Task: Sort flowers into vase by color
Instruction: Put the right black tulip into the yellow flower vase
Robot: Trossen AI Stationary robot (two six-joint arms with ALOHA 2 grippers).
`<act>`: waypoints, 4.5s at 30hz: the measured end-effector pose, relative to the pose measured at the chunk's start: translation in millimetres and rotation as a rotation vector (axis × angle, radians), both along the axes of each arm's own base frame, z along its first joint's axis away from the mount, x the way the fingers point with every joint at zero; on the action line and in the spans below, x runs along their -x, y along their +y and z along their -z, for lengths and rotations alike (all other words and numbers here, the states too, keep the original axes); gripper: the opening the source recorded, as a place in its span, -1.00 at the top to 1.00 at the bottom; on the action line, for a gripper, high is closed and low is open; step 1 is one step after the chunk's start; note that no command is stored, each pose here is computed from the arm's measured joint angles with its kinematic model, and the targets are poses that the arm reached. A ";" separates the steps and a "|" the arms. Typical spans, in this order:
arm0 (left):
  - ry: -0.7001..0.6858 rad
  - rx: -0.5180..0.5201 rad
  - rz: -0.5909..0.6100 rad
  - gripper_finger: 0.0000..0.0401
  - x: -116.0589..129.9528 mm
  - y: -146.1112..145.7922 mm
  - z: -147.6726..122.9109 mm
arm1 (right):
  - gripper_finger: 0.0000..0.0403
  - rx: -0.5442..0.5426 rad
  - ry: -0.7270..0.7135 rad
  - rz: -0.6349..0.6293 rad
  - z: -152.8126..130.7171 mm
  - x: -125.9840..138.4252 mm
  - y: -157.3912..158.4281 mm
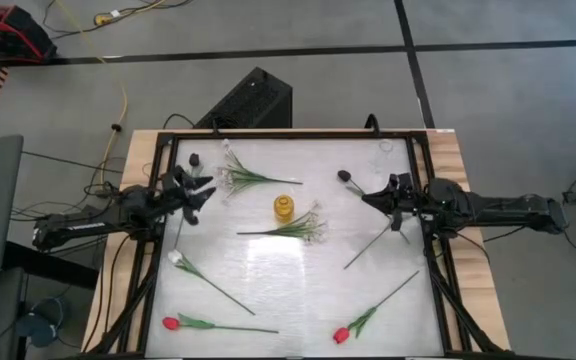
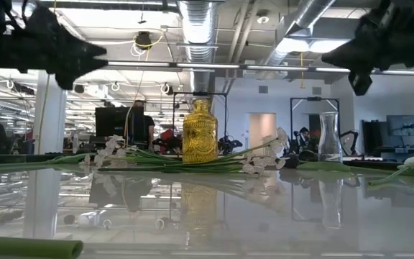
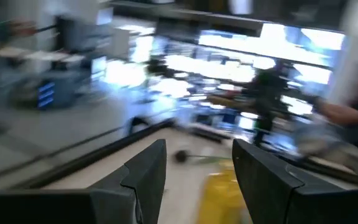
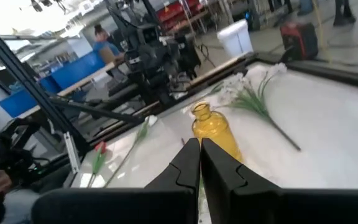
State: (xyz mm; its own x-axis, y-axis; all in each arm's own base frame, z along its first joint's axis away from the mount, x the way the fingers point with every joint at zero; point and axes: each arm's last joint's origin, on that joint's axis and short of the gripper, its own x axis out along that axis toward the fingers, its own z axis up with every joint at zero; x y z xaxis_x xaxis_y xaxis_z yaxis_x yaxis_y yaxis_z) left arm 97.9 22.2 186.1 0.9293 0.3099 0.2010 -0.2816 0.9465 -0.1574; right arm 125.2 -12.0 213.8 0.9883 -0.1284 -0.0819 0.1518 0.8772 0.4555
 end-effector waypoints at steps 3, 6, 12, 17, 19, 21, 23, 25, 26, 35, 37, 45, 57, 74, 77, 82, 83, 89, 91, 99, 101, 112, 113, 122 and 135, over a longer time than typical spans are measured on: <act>0.007 -0.060 0.089 0.14 -0.6 -2.8 -0.7 | 0.78 -0.004 0.046 -0.014 -12.0 -13.9 0.9; 0.028 -0.083 0.093 0.14 -0.9 -3.0 0.6 | 0.78 -0.008 0.099 -0.028 -24.6 -29.7 1.9; 0.076 -0.090 0.167 0.14 -2.1 -5.0 5.1 | 0.78 -0.047 0.483 -0.054 -33.6 -50.7 5.4; 0.089 -0.077 0.225 0.14 -2.5 -6.5 6.8 | 0.78 -0.130 0.733 0.016 -35.5 -67.1 -0.6; 0.092 -0.074 0.225 0.14 -2.5 -6.5 7.2 | 0.78 -0.089 0.792 0.009 -34.8 -74.9 -4.6; 0.101 -0.058 0.228 0.14 -2.7 -6.5 8.3 | 0.78 0.005 0.843 -0.034 -30.7 -82.7 -7.9; 0.105 -0.034 0.232 0.14 -2.8 -6.5 9.1 | 0.78 0.033 0.880 -0.046 -24.4 -90.4 -10.0; 0.110 0.005 0.239 0.14 -2.9 -6.5 10.4 | 0.78 0.029 0.925 -0.045 -16.1 -96.9 -12.0; 0.117 0.017 0.244 0.14 -3.0 -6.6 11.3 | 0.78 0.026 0.949 -0.042 -11.7 -99.1 -13.7; 0.141 0.025 0.256 0.14 -3.2 -6.9 13.7 | 0.68 -0.216 1.335 0.127 28.0 -86.3 -40.9; 0.142 0.020 0.255 0.14 -3.2 -6.9 13.7 | 0.60 -0.224 1.392 0.168 31.8 -82.8 -44.8; 0.141 0.020 0.237 0.14 -3.2 -6.4 13.6 | 0.26 -0.166 1.451 0.210 38.9 -81.5 -53.9; 0.160 0.029 0.235 0.14 -3.3 -6.3 15.6 | 0.14 -0.094 1.661 0.126 75.7 -89.3 -60.3; 0.198 0.020 0.219 0.14 -3.3 -5.9 18.9 | 0.90 -0.147 1.307 0.081 36.1 -113.5 -56.5; 0.203 0.023 0.220 0.14 -3.3 -5.9 19.5 | 0.92 -0.085 1.065 0.097 13.5 -126.7 -55.9; 0.230 0.032 0.220 0.14 -3.2 -5.8 22.3 | 0.92 0.042 0.720 0.147 -23.3 -140.2 -51.0; 0.235 0.034 0.220 0.14 -3.2 -5.9 22.7 | 0.92 0.073 0.659 0.157 -30.0 -142.8 -49.0; 0.235 0.035 0.209 0.14 -3.2 -5.5 22.8 | 0.92 0.223 0.321 0.134 -63.3 -159.7 -32.1; 0.234 0.035 0.206 0.14 -3.2 -5.4 22.7 | 0.93 0.270 0.218 0.119 -71.7 -165.5 -25.8; 0.235 0.038 0.194 0.14 -3.1 -5.1 22.8 | 0.93 0.416 -0.004 0.167 -90.5 -175.8 -13.3; 0.235 0.039 0.195 0.14 -3.1 -5.1 22.9 | 0.93 0.429 -0.003 0.185 -88.5 -178.2 -13.5; 0.238 0.055 0.175 0.14 -3.1 -4.6 23.5 | 0.93 0.404 -0.002 0.206 -68.9 -197.9 -22.8; 0.237 0.055 0.175 0.14 -3.1 -4.5 23.4 | 0.93 0.404 -0.009 0.207 -69.8 -197.7 -22.6; 0.239 0.049 0.174 0.14 -3.1 -4.5 23.4 | 0.93 0.394 0.017 0.176 -67.0 -198.4 -15.5; 0.236 0.060 0.175 0.14 -3.0 -4.5 23.5 | 0.60 0.335 0.096 0.125 -57.4 -198.6 -3.8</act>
State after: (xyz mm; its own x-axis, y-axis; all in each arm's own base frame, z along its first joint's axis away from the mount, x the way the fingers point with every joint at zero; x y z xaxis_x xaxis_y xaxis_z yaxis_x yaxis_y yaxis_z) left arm 101.0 17.7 162.6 0.9885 0.1458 -0.0410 -0.1506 0.9749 -0.1641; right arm 323.8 -15.9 271.3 0.9531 -0.2832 -0.1063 0.2953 0.9472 0.1245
